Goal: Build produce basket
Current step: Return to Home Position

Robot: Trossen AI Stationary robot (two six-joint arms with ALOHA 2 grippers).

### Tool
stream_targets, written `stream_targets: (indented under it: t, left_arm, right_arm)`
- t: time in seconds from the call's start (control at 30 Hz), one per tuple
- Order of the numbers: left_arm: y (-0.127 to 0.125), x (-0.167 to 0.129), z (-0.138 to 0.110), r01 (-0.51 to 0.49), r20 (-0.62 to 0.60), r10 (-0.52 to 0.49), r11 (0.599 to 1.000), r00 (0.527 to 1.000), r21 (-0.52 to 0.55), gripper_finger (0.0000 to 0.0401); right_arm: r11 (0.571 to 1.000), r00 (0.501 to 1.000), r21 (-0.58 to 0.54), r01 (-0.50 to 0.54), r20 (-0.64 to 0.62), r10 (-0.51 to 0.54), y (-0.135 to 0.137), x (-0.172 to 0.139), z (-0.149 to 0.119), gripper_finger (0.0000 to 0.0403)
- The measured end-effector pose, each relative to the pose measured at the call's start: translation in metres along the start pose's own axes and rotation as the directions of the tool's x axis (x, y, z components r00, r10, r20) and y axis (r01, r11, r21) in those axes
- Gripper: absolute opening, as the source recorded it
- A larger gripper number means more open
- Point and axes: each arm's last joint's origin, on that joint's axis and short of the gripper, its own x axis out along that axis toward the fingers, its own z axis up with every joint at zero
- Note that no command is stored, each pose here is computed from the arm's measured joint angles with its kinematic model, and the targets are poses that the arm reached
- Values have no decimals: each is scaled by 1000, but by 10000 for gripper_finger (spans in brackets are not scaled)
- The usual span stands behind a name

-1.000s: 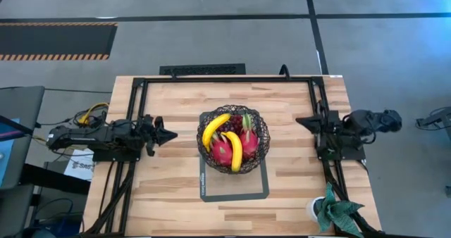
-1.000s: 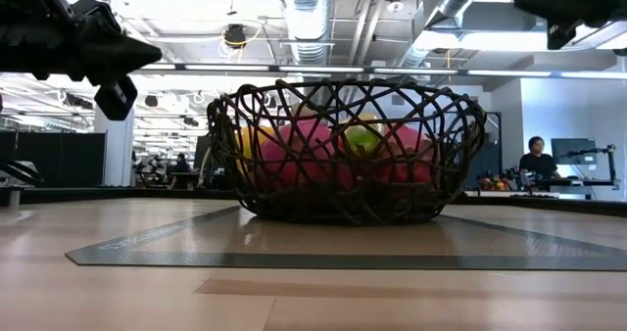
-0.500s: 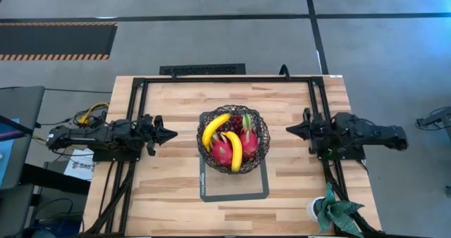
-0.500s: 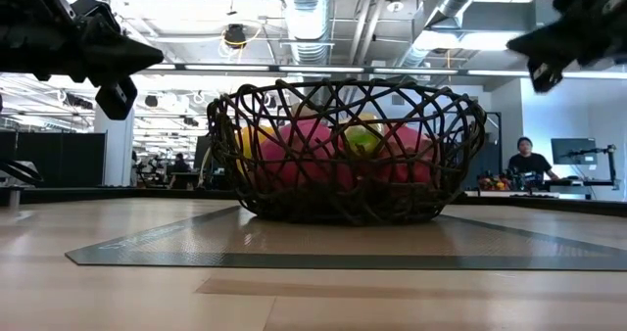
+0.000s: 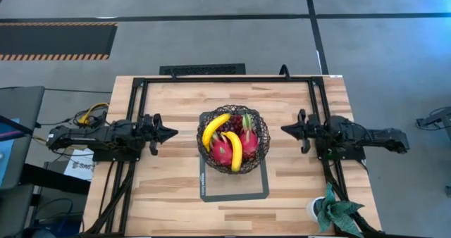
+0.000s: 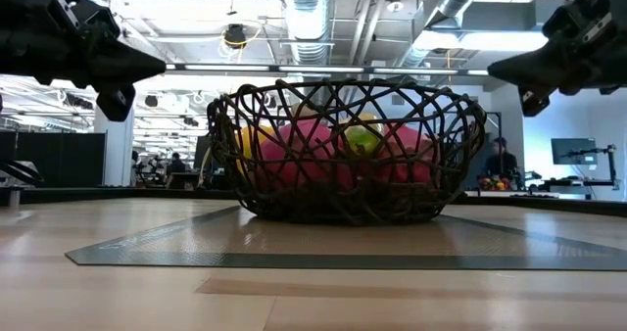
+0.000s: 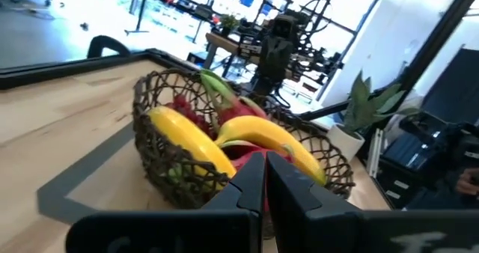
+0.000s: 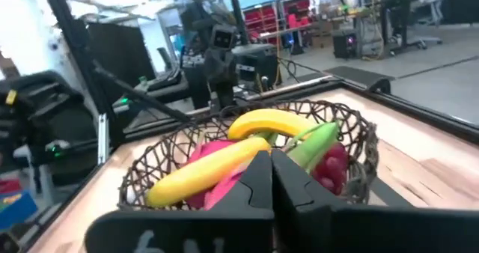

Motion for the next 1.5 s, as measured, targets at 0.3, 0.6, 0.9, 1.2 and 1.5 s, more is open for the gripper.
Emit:
stream_targets:
  t: [0.3,0.6,0.9,1.2,1.5]
  left_arm:
    - [1,0,-1,-14,-13,15,1000,1000,22,0]
    - [1,0,-1,-15,-15,15,1000,1000,23,0]
    - [1,0,-2,-14,-15,15,1000,1000,23,0]
    - [1,0,-2,-14,-16,15,1000,1000,23,0]
    - [1,0,-2,-14,-16,15,1000,1000,22,0]
  right_arm:
    - [995,998,77,69,-6,-68,-6,0,0,24]
    - [994,997,79,81,-7,-80,-7,0,-1,33]
    - [993,997,79,82,-10,-82,-7,0,-1,28]
    - [993,997,79,83,-10,-82,-7,0,-1,27]
    - [993,997,79,83,-11,-82,-8,0,-1,29]
